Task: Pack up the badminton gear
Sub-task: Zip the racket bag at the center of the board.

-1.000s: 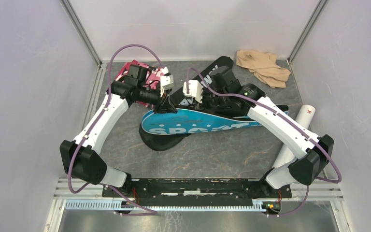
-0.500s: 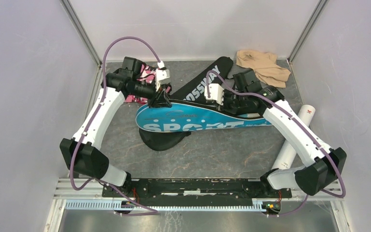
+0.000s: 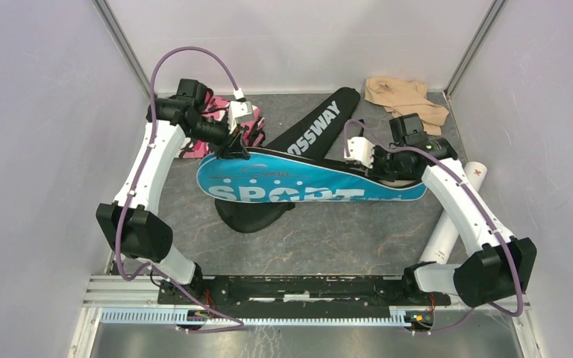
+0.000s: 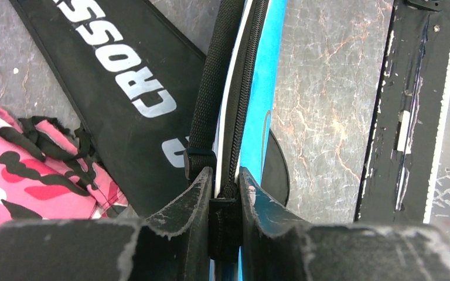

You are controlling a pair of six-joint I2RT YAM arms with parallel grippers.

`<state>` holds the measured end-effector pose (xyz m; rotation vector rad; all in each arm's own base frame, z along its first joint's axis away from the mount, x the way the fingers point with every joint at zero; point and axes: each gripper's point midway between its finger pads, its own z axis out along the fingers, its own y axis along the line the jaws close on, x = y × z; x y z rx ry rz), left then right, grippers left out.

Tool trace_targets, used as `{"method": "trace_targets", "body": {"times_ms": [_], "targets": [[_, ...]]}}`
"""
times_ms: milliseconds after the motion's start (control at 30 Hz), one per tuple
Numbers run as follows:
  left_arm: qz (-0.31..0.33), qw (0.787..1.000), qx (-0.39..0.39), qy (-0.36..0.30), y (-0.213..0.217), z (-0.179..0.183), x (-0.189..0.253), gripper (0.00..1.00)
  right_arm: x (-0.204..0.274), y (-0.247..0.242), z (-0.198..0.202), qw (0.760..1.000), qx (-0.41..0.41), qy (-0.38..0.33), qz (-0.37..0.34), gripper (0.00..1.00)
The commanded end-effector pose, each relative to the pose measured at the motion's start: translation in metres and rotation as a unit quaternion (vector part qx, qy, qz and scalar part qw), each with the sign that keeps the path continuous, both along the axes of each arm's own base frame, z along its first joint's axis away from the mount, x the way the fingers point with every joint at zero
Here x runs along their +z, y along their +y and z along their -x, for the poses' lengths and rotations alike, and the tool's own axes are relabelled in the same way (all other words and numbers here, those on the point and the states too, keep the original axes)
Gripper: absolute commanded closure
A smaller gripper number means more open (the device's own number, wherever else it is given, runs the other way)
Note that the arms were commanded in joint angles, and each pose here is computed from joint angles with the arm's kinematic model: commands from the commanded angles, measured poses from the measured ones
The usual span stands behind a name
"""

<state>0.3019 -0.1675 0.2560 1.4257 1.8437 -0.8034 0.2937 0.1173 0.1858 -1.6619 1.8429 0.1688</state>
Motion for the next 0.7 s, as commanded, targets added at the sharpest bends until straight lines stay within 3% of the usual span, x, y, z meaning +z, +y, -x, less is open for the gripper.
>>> {"method": "trace_targets", "body": {"times_ms": [0,367,667], "targets": [[-0.042,0.998,0.005,-0.044,0.028,-0.013,0.005,0.98,-0.008,-0.046,0.0,0.998,-0.029,-0.006,0.054,1.0],[-0.075,0.994,0.023,-0.073,0.059,-0.027,0.003,0.98,-0.041,-0.143,-0.01,0.987,-0.117,0.022,0.103,1.0],[-0.099,0.991,0.031,-0.088,0.07,-0.037,0.003,0.98,-0.058,-0.194,-0.018,0.979,-0.162,0.033,0.119,1.0]]}}
